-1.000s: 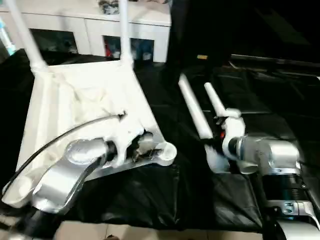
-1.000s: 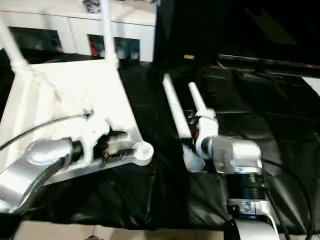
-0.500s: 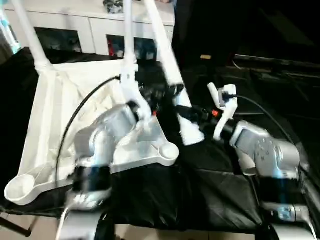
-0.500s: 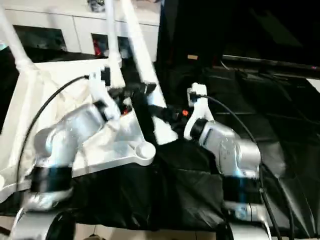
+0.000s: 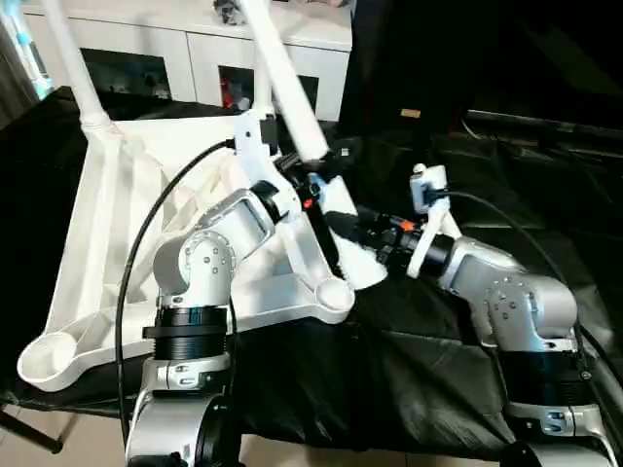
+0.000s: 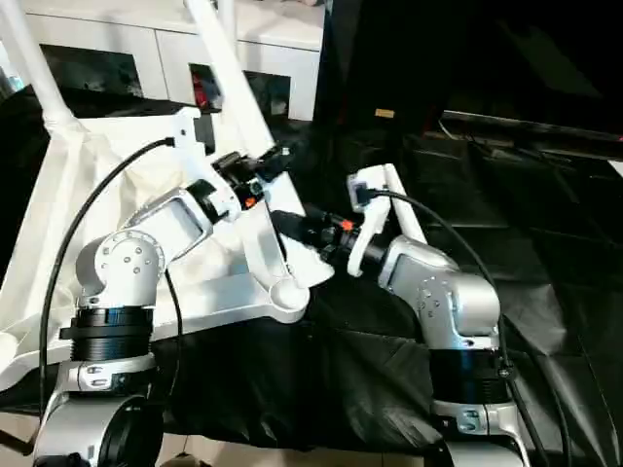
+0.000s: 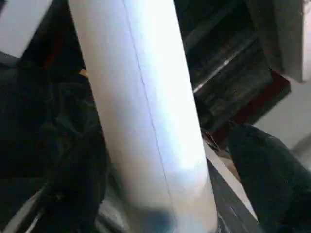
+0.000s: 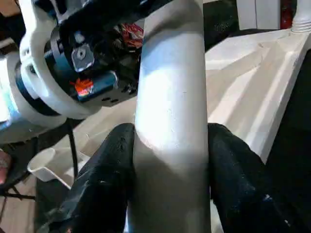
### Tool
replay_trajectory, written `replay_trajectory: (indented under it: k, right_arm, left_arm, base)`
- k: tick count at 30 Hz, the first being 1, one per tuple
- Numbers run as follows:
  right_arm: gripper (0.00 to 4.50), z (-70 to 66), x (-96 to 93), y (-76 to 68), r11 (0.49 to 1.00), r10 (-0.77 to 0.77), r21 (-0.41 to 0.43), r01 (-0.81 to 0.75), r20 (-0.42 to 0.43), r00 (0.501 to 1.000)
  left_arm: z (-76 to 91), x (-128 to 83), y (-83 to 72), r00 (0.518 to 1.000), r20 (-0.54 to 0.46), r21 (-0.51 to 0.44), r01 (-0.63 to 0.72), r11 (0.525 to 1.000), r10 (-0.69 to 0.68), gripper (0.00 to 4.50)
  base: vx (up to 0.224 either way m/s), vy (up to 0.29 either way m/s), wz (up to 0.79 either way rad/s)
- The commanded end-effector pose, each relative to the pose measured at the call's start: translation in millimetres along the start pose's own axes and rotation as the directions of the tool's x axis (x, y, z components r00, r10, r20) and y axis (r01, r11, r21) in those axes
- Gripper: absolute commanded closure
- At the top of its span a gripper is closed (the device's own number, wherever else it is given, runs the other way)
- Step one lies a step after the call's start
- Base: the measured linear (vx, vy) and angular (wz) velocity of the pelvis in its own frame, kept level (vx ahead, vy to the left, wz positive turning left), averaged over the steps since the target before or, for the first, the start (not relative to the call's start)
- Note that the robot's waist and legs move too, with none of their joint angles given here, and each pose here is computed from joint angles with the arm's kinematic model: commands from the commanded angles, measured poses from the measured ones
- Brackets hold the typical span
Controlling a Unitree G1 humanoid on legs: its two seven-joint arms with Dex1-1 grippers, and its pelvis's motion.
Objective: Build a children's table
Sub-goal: Pick table leg
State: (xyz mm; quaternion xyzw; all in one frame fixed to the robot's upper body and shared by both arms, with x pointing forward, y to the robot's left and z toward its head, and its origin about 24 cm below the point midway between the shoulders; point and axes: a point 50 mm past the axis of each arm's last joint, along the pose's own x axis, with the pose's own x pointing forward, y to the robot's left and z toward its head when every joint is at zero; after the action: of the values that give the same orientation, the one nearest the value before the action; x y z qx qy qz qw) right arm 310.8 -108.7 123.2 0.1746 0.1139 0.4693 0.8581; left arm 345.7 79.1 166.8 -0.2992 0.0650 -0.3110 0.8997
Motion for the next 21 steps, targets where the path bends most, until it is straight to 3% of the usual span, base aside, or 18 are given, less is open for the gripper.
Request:
replay_trajectory:
  k: [1, 13, 21]
  right_arm:
    - [2.62, 6.0, 0.5, 0.0, 0.999, -0.011, -0.037, 0.012, 0.017, 1.000]
    - [2.62, 6.1, 4.3, -0.2, 0.998, -0.025, -0.053, 0.025, 0.015, 1.000]
    - [2.62, 7.7, 6.5, 1.4, 0.998, -0.021, -0.062, 0.022, 0.016, 1.000]
  left_arm:
    - [3.2, 4.3, -2.6, 1.000, 0.002, -0.001, -0.017, 1.000, 0.017, 0.81]
    - [3.5, 5.5, -1.1, 0.999, 0.005, -0.017, -0.048, 0.999, 0.048, 2.00]
    - [5.7, 5.8, -6.1, 1.000, 0.009, -0.008, -0.014, 1.000, 0.015, 2.42]
  base:
    - [0.000, 0.000, 0.00]
    - [0.000, 0.000, 0.00]
    - [0.000, 0.000, 0.00]
